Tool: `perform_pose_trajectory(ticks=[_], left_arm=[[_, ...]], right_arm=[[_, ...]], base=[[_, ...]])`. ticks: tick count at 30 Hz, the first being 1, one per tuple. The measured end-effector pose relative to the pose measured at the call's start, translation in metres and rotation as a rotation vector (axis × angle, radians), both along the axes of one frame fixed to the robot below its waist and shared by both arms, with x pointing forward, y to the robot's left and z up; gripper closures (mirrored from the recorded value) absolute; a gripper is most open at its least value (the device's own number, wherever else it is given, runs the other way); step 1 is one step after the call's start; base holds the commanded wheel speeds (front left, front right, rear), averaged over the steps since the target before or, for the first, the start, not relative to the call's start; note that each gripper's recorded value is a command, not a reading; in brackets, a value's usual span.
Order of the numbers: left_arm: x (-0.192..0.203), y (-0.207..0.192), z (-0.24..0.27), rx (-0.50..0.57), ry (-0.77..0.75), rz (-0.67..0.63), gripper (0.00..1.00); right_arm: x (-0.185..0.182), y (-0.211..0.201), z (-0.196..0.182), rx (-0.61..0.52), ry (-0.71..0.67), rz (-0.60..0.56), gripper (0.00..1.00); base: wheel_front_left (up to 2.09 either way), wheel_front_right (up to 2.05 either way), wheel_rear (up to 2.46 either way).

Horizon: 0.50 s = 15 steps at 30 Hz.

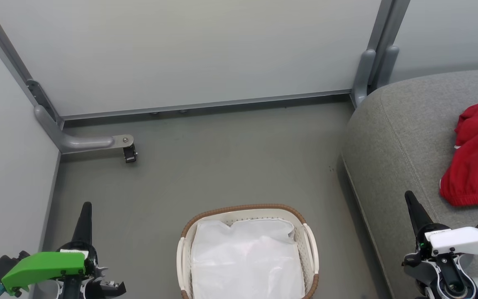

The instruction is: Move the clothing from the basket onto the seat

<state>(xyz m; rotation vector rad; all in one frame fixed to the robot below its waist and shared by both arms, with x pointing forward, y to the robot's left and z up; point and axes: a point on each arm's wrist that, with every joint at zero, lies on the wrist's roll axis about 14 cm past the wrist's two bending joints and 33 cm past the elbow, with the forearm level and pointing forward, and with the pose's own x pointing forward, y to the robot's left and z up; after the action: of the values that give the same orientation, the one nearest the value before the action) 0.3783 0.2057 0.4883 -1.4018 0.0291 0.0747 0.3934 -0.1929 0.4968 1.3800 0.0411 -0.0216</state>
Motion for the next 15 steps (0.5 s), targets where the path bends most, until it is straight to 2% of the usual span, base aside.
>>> perform_pose_trajectory(ticks=[15], left_arm=[[0.0049,-0.0041,0.0079,-0.1,-0.029,-0.017,1.0]], right_arm=[[-0.002,-0.0034,0.0057,0.113,-0.021,-0.007,1.0]], base=[[0.0,0.0,0.0]])
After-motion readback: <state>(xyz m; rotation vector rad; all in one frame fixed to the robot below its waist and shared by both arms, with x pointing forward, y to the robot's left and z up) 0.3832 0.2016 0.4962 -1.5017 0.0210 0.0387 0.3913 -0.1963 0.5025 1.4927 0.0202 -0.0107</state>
